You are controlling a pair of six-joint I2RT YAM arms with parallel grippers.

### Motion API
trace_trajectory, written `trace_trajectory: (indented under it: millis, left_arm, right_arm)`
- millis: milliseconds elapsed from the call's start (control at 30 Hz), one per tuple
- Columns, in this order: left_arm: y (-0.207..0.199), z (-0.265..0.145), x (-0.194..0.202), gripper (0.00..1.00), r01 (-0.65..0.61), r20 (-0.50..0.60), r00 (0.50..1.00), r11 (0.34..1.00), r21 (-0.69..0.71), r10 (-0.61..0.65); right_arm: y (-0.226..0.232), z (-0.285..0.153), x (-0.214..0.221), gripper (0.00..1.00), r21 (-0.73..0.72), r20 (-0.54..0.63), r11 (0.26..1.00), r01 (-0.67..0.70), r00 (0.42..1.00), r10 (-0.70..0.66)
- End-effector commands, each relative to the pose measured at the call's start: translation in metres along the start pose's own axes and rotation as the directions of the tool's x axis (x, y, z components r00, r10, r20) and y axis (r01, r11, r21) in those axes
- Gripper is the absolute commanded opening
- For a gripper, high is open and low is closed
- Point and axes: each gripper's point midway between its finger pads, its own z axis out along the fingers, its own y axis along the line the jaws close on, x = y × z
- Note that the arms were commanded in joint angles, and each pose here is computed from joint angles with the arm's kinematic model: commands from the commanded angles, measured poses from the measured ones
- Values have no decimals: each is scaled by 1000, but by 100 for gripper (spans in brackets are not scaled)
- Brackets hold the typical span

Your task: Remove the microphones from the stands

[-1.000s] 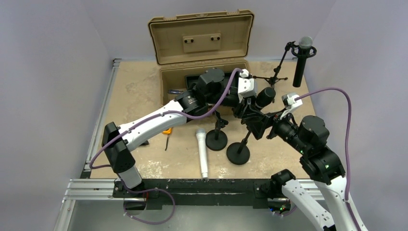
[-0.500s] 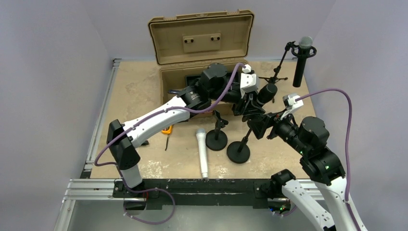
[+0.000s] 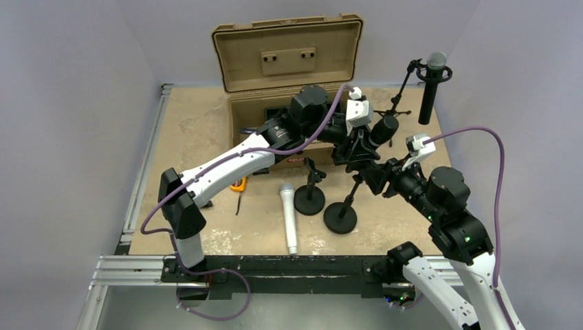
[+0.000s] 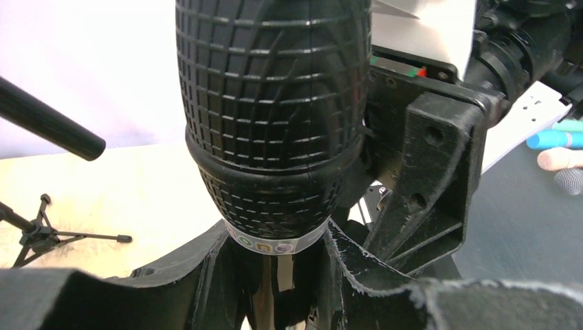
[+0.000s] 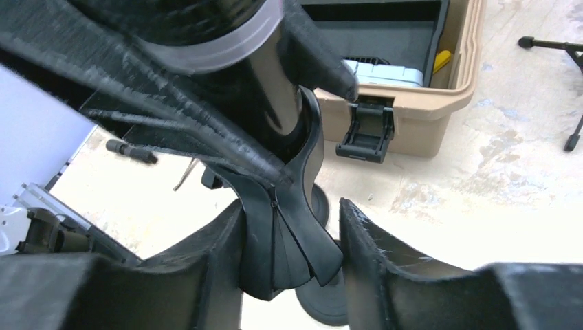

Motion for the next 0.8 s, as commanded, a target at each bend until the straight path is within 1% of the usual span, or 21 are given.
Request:
trace_trajectory:
  millis: [0,33,67,233,367,467,567,667,767]
  left_arm:
    - [15,-7,-45,0,-51,100,993,997,-55,56]
    - [15,-7,-46,0,-49,102,993,997,-57,55]
    - [16,-7,-49,0,-50,105,993,997,-59,56]
    - [16,-10,-61,0,-28,118,992,996,-80,37]
    - [16,-18,-84,0,-6,148,989,993,-118,24]
    - [13,-26,-106,0,1,180,983,989,-147,26]
    - [4,-36,-135,0,11,235,972,988,-153,25]
    - [-13,-47,-166,0,20,289,957,992,-121,16]
    - [-32,-65,-188,0,41,319,948,993,-111,-4]
  right_arm:
    - [9,0,1,17,-46,2,999,-10,1000,10]
    - [9,1,2,1,-45,-3,999,-10,1000,10]
    - [9,1,1,0,-46,-3,999,-9,1000,9]
    - [5,-1,-5,0,-5,22,1000,-26,999,26]
    - [3,3,-4,0,13,9,999,-32,999,32]
    - [3,4,-4,0,19,9,999,-34,999,34]
    - [2,6,-4,0,28,5,999,-35,999,35]
    - [1,7,-6,0,36,9,999,-38,999,38]
    - [0,6,-11,0,48,27,998,-46,999,45]
